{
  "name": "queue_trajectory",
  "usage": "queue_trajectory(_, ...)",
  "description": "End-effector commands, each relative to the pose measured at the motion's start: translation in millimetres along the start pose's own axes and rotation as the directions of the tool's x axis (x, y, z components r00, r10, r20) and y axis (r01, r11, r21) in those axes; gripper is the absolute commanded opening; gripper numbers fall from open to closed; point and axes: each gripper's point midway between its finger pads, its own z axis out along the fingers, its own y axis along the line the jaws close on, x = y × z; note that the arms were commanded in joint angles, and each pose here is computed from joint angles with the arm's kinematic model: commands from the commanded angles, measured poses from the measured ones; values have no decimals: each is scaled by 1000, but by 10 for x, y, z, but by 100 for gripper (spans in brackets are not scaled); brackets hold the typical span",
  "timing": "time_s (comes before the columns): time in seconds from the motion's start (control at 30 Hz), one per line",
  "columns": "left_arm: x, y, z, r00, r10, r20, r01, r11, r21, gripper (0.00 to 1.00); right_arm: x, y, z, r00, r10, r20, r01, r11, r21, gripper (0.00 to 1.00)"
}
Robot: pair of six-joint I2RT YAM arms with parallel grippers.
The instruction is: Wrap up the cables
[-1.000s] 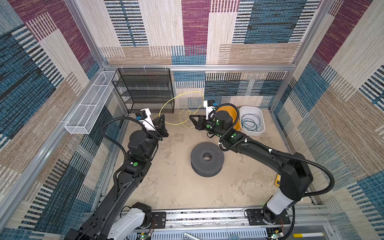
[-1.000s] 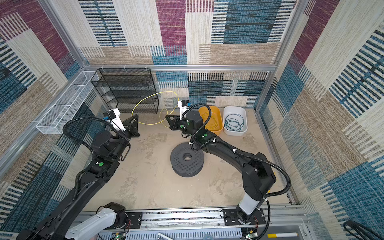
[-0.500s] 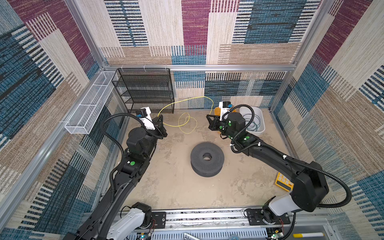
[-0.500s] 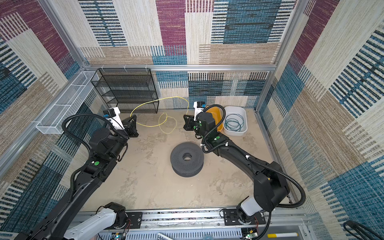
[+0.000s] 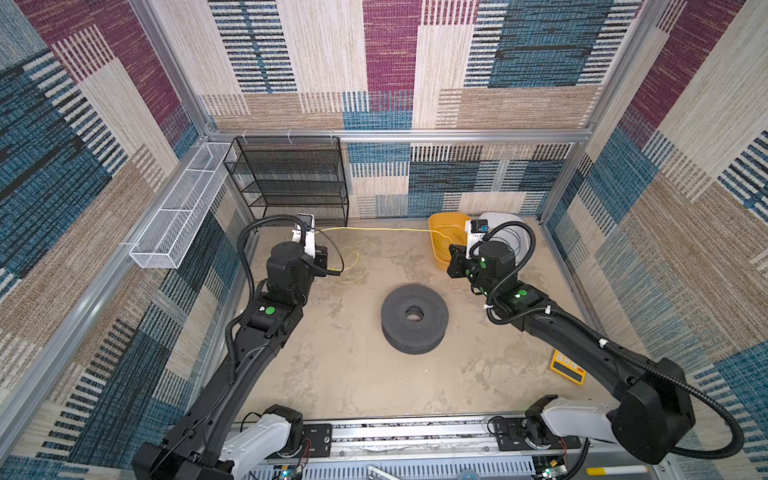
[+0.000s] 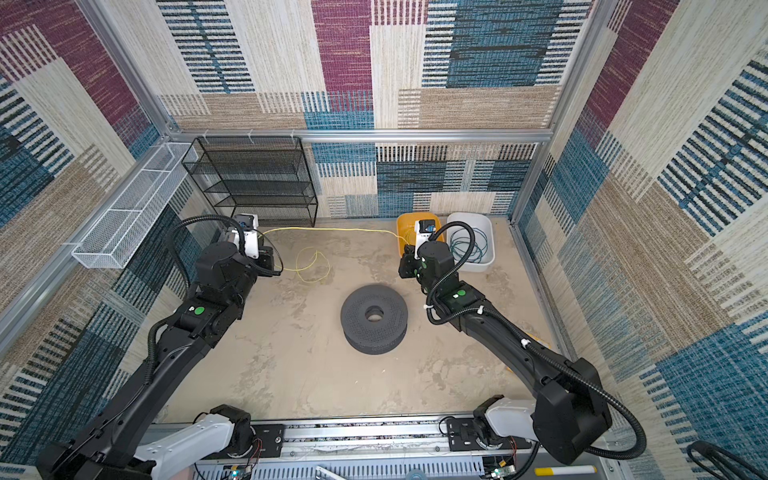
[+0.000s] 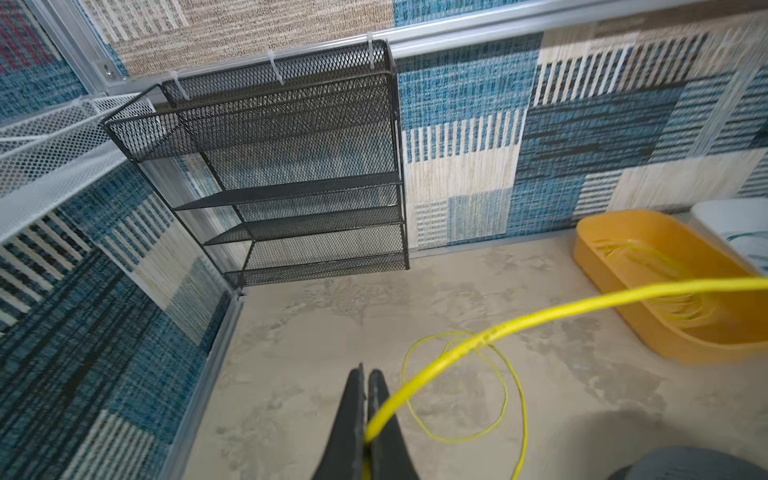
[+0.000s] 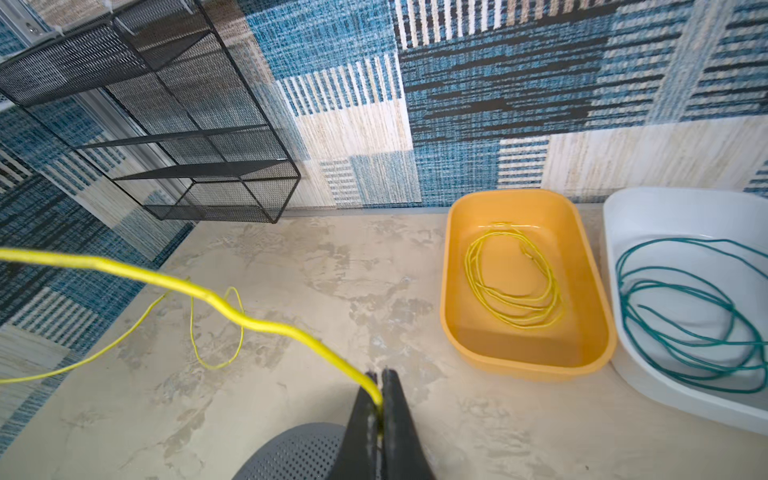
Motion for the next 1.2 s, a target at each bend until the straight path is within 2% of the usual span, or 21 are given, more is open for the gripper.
queue_trajectory(0.0,12,296,33,985,168,-42,-173,970,-172,0,-56,-228,-117,999,-42,22,40,995,88,0)
queue_trajectory(0.13,44,361,79,965,256,-58,-263,939,-221,0,-45,-317,-185,995,-103,9,102,988,115,0)
queue_trajectory(0.43,-19,396,246,941,335,-46,-335,909,-247,0,96,-487,-257,985,-170,-14,170,968,182,0)
queue_trajectory(0.7,-34,494,354,927,368,-78,-374,882,-287,0,123,-815,-293,970,-237,-60,243,906,348,0)
queue_trajectory(0.83,-27,504,386,922,377,-91,-387,877,-286,0,113,-875,-269,964,-254,-76,264,886,382,0)
queue_trajectory(0.93,27,485,413,924,368,-103,-382,882,-275,0,125,-798,-258,967,-247,-61,253,908,334,0)
queue_trajectory(1.0,76,404,409,955,273,-117,-293,932,-212,0,115,-627,-224,973,-225,-44,229,943,240,0)
queue_trajectory(1.07,102,255,398,982,141,-129,-157,979,-127,0,82,-401,-197,981,-194,-21,195,974,118,0)
queue_trajectory(1.1,120,178,399,986,91,-139,-104,990,-92,0,65,-278,-189,984,-176,-12,177,983,52,4)
queue_trajectory(1.17,162,47,411,984,55,-167,-63,997,-48,0,44,-78,-169,990,-144,-5,144,988,-56,11)
